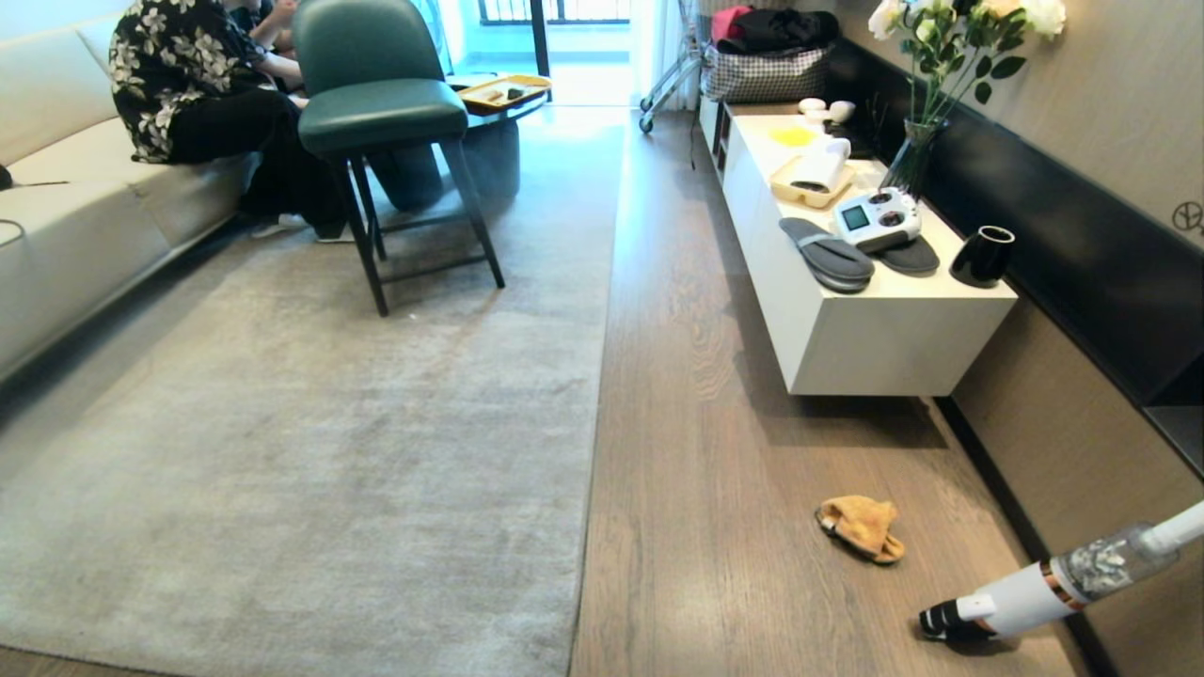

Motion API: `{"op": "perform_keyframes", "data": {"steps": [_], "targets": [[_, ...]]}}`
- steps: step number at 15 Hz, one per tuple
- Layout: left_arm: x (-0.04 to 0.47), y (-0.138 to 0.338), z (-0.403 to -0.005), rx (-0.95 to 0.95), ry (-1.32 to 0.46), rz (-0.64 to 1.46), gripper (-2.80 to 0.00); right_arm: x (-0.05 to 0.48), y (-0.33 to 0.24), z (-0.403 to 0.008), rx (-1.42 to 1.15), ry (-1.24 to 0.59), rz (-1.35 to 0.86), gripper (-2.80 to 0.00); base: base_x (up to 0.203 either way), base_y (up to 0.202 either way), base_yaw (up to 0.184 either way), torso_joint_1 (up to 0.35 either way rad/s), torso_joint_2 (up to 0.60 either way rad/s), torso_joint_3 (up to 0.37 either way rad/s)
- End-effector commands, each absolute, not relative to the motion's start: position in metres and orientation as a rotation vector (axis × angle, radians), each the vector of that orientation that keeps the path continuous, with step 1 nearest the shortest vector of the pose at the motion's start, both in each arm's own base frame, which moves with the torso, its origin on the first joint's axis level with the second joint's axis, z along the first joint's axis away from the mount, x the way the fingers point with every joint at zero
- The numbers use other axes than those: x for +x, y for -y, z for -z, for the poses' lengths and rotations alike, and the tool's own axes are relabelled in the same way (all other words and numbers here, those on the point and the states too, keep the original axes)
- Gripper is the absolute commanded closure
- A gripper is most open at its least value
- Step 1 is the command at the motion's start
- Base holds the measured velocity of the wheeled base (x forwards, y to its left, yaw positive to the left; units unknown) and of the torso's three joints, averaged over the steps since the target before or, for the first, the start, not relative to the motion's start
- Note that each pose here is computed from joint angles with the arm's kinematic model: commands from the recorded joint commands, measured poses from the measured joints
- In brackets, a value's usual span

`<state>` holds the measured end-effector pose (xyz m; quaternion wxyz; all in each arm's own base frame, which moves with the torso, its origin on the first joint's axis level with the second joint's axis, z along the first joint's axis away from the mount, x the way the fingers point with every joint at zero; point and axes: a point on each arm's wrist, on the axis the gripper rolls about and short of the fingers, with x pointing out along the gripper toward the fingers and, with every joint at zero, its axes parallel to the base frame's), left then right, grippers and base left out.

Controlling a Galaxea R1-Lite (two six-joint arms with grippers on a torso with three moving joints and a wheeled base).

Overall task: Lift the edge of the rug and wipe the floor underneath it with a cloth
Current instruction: Pick up the rag

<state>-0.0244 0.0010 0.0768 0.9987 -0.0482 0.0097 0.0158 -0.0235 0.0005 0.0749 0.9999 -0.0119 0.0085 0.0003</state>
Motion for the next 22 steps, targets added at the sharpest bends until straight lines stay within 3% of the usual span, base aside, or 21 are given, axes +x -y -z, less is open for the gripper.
{"op": "perform_keyframes", "data": {"steps": [1, 22], "targets": [[-0.0244, -0.0009, -0.0766, -0.096, -0.021, -0.033, 0.00, -0.0234, -0.0005, -0.0748, -0.024, -0.020, -0.002, 0.00, 0.000, 0.000, 0.000, 0.043, 0.04, 0.046], [-0.0244, -0.0010, -0.0766, -0.098, -0.021, -0.032, 0.00, -0.0234, -0.0005, -0.0748, -0.024, -0.020, -0.003, 0.00, 0.000, 0.000, 0.000, 0.008, 0.01, 0.015]]}}
